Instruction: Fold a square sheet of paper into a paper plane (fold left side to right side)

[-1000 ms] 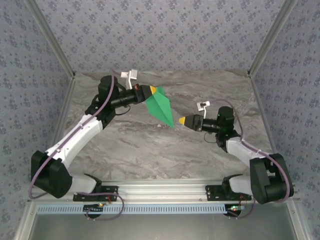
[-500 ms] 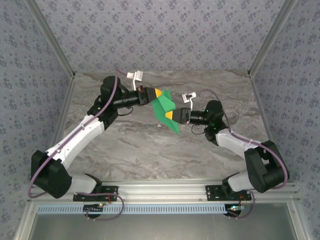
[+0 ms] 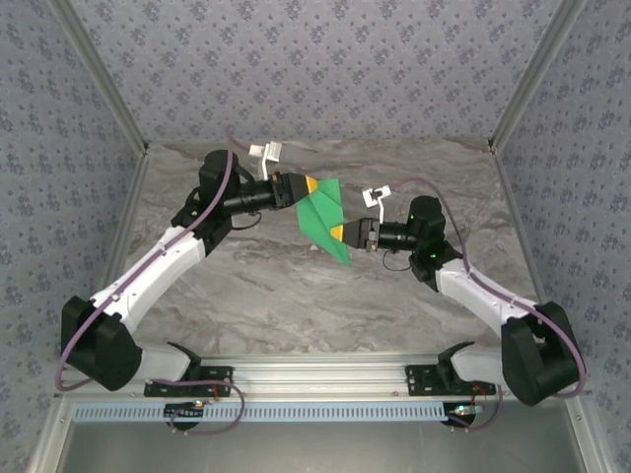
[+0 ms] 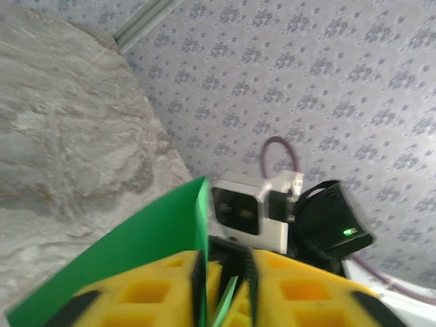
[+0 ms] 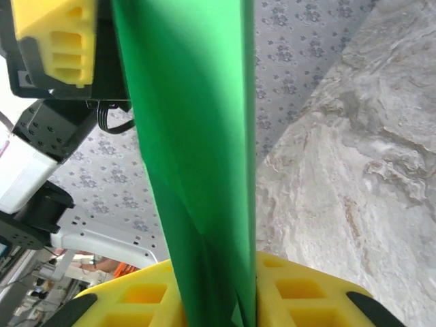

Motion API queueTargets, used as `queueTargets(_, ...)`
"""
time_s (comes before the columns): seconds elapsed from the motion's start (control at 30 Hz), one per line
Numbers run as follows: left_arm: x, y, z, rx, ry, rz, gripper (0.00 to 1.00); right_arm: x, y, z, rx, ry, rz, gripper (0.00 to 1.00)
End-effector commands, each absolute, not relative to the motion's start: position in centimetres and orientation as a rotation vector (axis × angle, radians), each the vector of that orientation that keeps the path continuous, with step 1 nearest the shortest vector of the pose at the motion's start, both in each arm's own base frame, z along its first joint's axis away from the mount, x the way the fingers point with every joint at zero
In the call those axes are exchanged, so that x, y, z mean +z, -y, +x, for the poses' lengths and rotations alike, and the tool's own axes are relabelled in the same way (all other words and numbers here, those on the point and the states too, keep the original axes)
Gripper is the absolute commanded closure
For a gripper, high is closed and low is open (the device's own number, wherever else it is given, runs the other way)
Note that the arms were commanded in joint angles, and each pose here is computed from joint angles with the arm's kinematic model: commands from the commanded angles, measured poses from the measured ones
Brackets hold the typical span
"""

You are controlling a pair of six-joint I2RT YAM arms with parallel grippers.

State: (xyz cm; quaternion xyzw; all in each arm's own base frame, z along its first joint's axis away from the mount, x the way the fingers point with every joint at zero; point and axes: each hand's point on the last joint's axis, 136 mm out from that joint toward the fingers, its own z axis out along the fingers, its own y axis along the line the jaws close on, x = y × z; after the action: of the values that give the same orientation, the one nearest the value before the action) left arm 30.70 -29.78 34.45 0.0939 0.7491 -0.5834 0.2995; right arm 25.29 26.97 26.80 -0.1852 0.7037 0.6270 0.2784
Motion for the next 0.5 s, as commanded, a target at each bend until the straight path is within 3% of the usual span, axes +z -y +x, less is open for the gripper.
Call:
queueTargets(0.0,33.6,28.0,31.2,-1.442,-2.018,0.224,0.59,25.8,-26.4,24.8,1.517,-1.966,-0.567,0.75)
queueTargets(0.07,32.9,26.8,31.6,-1.372,-2.038,0.183,0.45,24.9,-25.9,24.7,1.432,-2.018,-0.577,0.76)
queueTargets(0.2,31.4,23.9,31.4,-1.159,-2.078,0.124,0.33,21.9,-24.2,24.5,1.146,-2.199,-0.607,0.78)
queueTargets(0.47,28.0,18.7,28.7,-0.885,-2.124,0.035,0.29,17.8,-21.6,25.5,0.392,-2.403,-0.692,0.87)
